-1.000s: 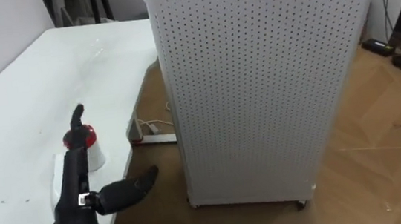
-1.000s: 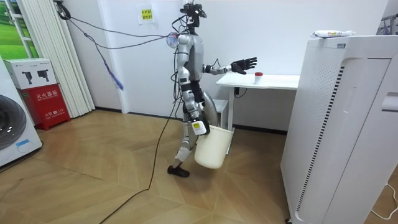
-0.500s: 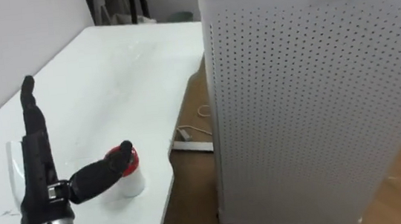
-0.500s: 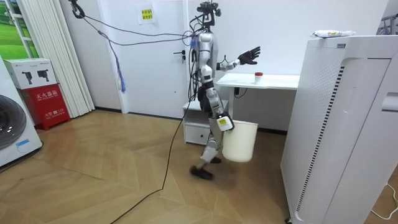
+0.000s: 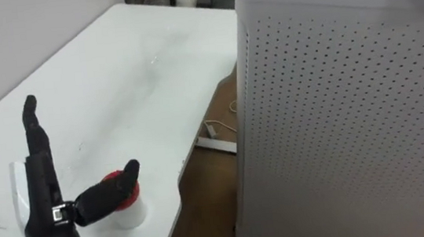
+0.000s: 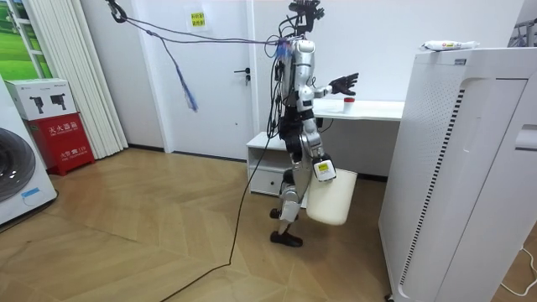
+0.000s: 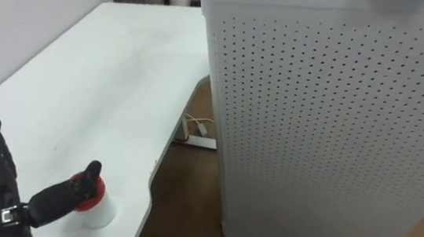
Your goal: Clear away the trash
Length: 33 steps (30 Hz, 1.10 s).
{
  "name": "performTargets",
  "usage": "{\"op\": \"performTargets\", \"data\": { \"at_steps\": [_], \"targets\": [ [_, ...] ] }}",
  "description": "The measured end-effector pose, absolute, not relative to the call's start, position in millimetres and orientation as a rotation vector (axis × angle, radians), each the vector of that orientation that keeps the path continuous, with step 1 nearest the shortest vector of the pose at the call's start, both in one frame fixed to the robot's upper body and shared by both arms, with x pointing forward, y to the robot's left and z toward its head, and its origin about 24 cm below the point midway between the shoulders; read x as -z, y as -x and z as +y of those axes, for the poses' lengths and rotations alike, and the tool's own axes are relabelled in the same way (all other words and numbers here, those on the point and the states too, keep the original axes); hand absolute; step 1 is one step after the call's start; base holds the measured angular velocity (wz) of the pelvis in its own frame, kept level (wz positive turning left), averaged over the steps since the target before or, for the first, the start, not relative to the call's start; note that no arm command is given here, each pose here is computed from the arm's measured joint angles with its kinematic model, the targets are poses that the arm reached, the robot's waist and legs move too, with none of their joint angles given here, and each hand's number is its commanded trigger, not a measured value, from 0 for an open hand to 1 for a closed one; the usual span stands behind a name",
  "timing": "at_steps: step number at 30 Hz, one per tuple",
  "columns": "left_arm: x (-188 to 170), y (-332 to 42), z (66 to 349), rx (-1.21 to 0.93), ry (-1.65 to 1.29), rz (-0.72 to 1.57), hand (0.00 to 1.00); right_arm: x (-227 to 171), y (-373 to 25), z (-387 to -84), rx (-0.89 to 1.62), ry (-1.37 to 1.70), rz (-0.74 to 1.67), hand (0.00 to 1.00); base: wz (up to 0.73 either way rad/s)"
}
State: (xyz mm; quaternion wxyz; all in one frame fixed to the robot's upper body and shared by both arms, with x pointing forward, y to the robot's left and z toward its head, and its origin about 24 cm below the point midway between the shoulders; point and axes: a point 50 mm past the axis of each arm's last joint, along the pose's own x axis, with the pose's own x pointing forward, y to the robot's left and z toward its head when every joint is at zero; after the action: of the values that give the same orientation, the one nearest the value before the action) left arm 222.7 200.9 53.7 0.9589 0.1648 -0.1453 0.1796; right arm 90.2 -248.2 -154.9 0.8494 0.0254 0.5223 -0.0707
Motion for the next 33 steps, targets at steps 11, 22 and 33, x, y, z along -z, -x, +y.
{"op": "performTargets", "data": {
  "at_steps": [11, 22, 33],
  "targets": [
    [-10.4, -217.2, 199.5, -0.312, -0.222, -0.05, 0.0, 156.1, -90.6, -243.7, 0.119, -0.05, 1.114, 1.0, 0.04],
    [-4.1, -216.0, 199.7, -0.308, -0.195, -0.016, 0.0, 156.6, -88.9, -242.9, 0.103, -0.035, 1.123, 1.0, 0.0],
    [12.6, -211.0, 207.7, -0.365, -0.133, 0.085, 1.0, 157.8, -84.9, -236.7, 0.094, -0.054, 1.117, 1.0, 0.0]
  ]
}}
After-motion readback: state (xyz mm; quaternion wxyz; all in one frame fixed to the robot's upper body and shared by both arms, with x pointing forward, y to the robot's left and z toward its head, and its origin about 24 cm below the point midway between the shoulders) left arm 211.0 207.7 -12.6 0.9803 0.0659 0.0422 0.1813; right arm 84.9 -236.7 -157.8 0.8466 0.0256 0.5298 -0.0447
